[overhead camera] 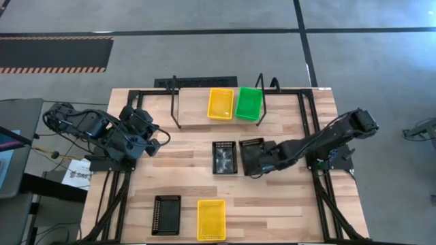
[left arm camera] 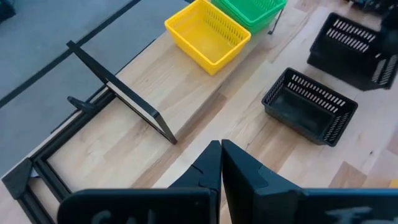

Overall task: Stack baskets on shelf by color
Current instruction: Put the right black bin on the shelf

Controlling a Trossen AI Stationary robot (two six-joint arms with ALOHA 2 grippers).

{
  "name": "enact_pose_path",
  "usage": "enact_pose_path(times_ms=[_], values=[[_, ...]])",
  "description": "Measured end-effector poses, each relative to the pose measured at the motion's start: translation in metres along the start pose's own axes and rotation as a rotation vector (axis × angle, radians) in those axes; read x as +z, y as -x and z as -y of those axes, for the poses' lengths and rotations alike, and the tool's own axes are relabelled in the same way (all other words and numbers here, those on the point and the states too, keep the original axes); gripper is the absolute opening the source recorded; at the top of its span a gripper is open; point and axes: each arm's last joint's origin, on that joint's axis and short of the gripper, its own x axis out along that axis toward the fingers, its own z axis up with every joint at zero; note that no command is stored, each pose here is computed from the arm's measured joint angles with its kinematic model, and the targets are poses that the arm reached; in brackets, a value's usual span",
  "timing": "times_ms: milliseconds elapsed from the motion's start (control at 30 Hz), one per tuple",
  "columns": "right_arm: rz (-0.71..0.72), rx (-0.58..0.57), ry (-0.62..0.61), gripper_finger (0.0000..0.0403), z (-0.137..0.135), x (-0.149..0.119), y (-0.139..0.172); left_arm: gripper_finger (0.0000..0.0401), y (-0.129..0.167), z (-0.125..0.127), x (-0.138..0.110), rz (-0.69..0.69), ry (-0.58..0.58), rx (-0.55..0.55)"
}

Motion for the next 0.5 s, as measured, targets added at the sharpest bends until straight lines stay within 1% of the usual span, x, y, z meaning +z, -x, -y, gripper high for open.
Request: enact_pose_path(times_ms=[133,200,267,367,433,500], values=[[0.096,-0.045,0.027,0.0001,-0.01,0.01,0.034,0.0,0.0,0.0,0.0,0.0,0.0,0.0],[0.144,-0.038,0.016,0.0001,-0.016,0.017,0.05,0.0,0.0,0.0,0.0,0.0,0.0,0.0],[0.201,0.011,0.015,0.0001,-0.025,0.025,0.065,0.0,0.0,0.0,0.0,0.0,0.0,0.0],[0.284,0.142,0.026,0.0001,-0.044,0.039,0.086,0.0,0.0,0.0,0.0,0.0,0.0,0.0],[0.334,0.217,0.057,0.0001,-0.06,0.05,0.092,0.0,0.0,0.0,0.0,0.0,0.0,0.0],[0.368,0.262,0.094,0.0001,-0.074,0.063,0.095,0.0,0.0,0.0,0.0,-0.001,-0.001,0.0]])
